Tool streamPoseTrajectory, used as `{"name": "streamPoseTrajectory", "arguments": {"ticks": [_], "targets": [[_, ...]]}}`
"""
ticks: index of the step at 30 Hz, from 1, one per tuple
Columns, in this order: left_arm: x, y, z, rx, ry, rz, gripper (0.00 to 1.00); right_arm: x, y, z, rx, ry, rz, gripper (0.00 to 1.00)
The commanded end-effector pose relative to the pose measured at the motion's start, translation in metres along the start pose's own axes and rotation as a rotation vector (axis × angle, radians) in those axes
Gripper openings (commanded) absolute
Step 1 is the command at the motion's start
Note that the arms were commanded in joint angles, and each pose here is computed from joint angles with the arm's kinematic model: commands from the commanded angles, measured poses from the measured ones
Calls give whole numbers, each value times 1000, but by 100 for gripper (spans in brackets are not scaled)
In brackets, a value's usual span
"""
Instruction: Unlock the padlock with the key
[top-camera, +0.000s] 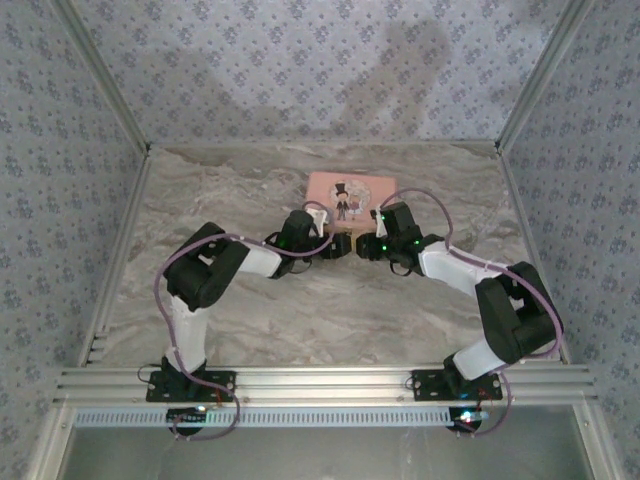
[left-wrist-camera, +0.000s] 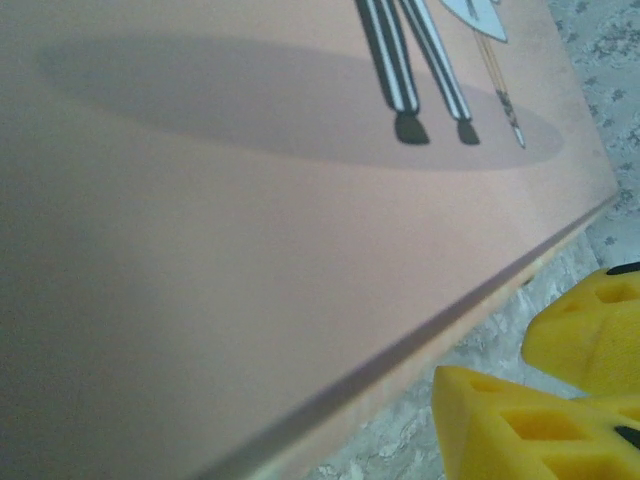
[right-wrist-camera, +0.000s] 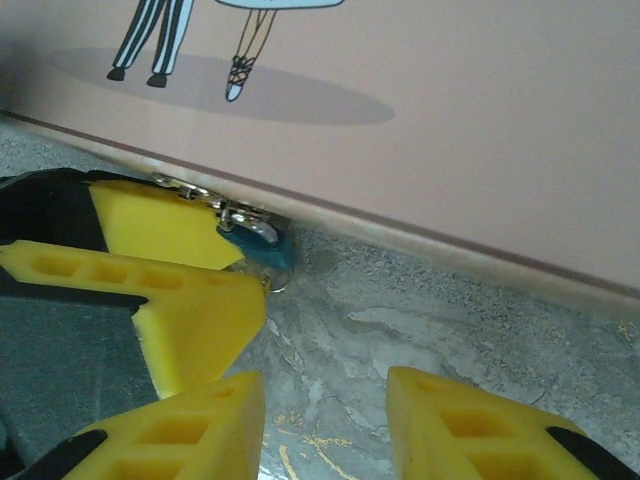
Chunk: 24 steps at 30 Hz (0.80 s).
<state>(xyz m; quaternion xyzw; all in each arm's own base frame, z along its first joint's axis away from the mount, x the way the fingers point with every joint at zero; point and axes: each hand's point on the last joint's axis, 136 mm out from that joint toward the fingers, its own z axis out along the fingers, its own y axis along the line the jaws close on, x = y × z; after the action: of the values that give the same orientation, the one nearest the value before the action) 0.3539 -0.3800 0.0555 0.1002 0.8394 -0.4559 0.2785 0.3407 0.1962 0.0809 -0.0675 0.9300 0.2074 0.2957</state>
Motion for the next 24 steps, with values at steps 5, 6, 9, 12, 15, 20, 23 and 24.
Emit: {"name": "streamPoseTrajectory", "arguments": {"ticks": [5, 6, 9, 12, 15, 20, 23, 24], "targets": [[-8, -25, 8, 123, -23, 70, 50, 3, -2, 6, -7, 14, 7, 38], [-9, -27, 8, 138, -28, 68, 49, 4, -2, 5, -7, 12, 8, 38], [-10, -29, 14, 154, -21, 45, 48, 8, -5, 4, -2, 10, 17, 38], [-10, -28, 18, 159, -25, 28, 49, 11, -7, 1, 4, 5, 23, 38], [-9, -27, 21, 161, -18, 14, 47, 14, -9, -1, 5, 2, 25, 38], [-5, -27, 26, 173, -7, -9, 44, 14, -18, -4, 25, -19, 60, 37], [0, -28, 31, 164, 17, -6, 47, 9, -28, -13, 74, -53, 83, 37], [1, -31, 32, 166, 20, -3, 47, 7, -34, -17, 104, -67, 93, 38]]}}
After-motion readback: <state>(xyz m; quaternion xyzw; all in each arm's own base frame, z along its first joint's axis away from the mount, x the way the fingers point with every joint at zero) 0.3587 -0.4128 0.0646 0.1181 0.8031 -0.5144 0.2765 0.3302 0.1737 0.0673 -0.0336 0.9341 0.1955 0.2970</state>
